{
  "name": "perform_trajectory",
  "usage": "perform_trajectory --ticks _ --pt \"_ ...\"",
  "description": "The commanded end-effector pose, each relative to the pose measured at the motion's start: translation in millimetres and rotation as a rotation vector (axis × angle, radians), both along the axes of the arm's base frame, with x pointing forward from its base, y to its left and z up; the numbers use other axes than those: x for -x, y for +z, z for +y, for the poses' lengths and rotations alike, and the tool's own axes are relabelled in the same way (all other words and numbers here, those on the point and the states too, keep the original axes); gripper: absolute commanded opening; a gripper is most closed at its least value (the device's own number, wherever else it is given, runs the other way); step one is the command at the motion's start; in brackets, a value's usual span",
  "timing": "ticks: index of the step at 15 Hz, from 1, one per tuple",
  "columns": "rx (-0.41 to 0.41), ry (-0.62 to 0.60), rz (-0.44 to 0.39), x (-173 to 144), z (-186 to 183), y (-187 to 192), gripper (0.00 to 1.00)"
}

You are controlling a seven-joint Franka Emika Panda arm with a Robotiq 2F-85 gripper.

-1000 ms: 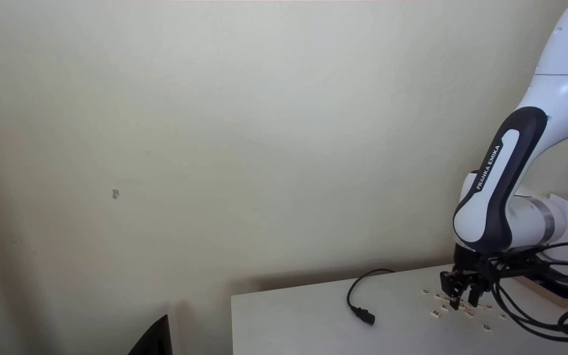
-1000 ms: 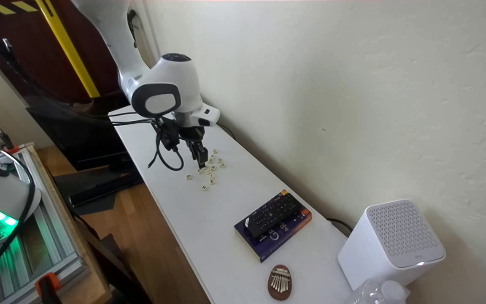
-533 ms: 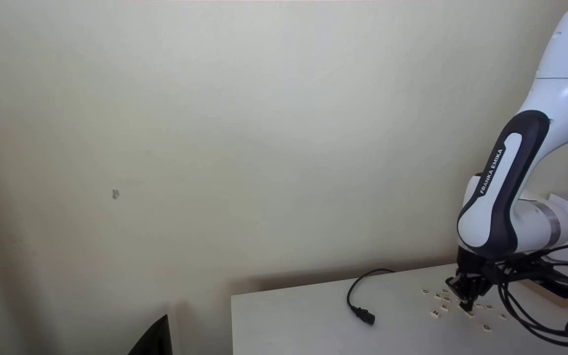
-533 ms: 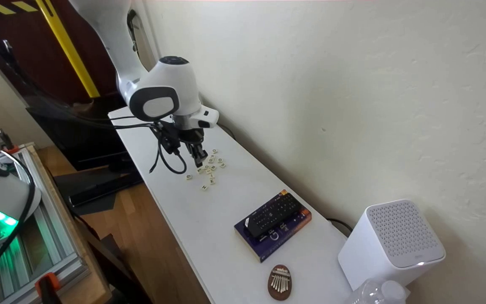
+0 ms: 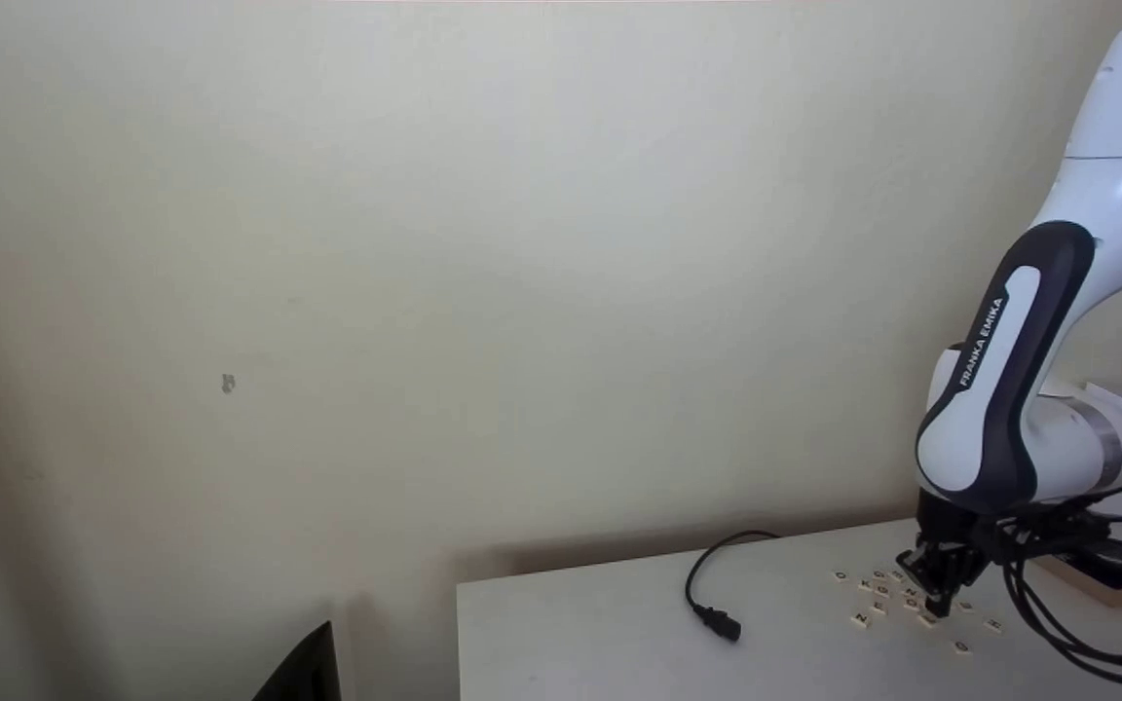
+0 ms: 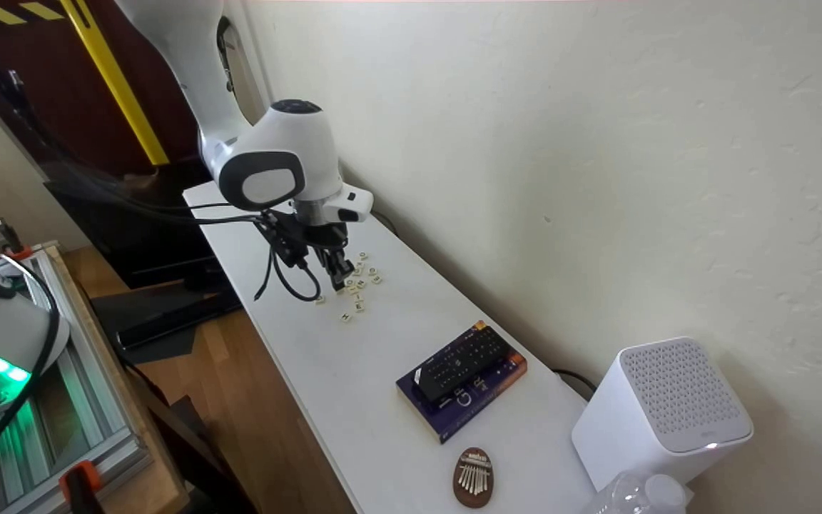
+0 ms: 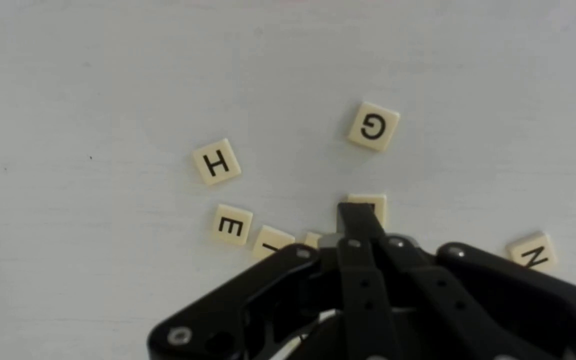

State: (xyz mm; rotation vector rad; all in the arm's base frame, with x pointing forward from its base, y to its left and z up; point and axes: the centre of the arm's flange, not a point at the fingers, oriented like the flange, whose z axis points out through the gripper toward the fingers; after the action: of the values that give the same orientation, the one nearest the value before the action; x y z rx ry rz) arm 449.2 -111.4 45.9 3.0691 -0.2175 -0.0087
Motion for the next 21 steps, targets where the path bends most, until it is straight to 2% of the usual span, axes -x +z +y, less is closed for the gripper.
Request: perform_trajectory --ticks 1,7,21 --pt "0.004 0.045 0.011 9.3 -1.6 -7.8 0.0" --pt "-0.001 0.09 0.007 8.9 6.6 -20.3 0.0" --pt "0.013 0.257 0.047 11.2 31.3 -22.9 0.0"
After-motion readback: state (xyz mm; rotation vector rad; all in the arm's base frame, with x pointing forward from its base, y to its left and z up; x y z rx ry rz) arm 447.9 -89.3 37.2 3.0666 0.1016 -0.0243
